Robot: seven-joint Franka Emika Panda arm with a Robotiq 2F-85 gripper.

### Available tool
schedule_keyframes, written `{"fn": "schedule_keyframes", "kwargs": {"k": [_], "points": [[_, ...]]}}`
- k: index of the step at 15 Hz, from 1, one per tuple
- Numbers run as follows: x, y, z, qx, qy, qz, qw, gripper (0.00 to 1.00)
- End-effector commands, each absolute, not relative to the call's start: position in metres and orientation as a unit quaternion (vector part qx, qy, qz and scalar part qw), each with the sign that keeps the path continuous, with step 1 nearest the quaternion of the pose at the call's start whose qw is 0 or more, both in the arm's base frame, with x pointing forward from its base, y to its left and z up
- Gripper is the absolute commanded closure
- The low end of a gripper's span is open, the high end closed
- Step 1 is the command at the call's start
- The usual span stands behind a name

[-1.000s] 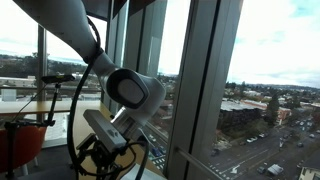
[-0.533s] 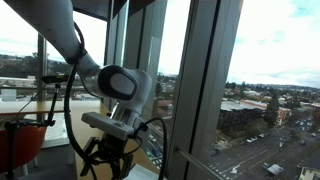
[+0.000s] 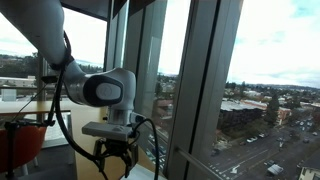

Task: Put the straw in the cup

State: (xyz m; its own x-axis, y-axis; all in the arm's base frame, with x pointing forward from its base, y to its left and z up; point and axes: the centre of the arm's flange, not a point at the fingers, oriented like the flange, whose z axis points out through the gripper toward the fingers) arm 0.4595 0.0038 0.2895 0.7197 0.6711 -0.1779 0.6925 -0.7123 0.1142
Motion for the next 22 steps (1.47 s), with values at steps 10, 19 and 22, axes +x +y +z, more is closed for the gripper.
{"fn": "schedule_keyframes", "kwargs": {"k": [10,19,22], "points": [[0.453,-0.014,0.273,0.889,0.447,0.042,0.089,0.00],[0.414,-0.028,0.237,0.850,0.522,0.018,0.070,0.00],[0.410,-0.042,0.228,0.838,0.539,0.016,0.078,0.00]]}}
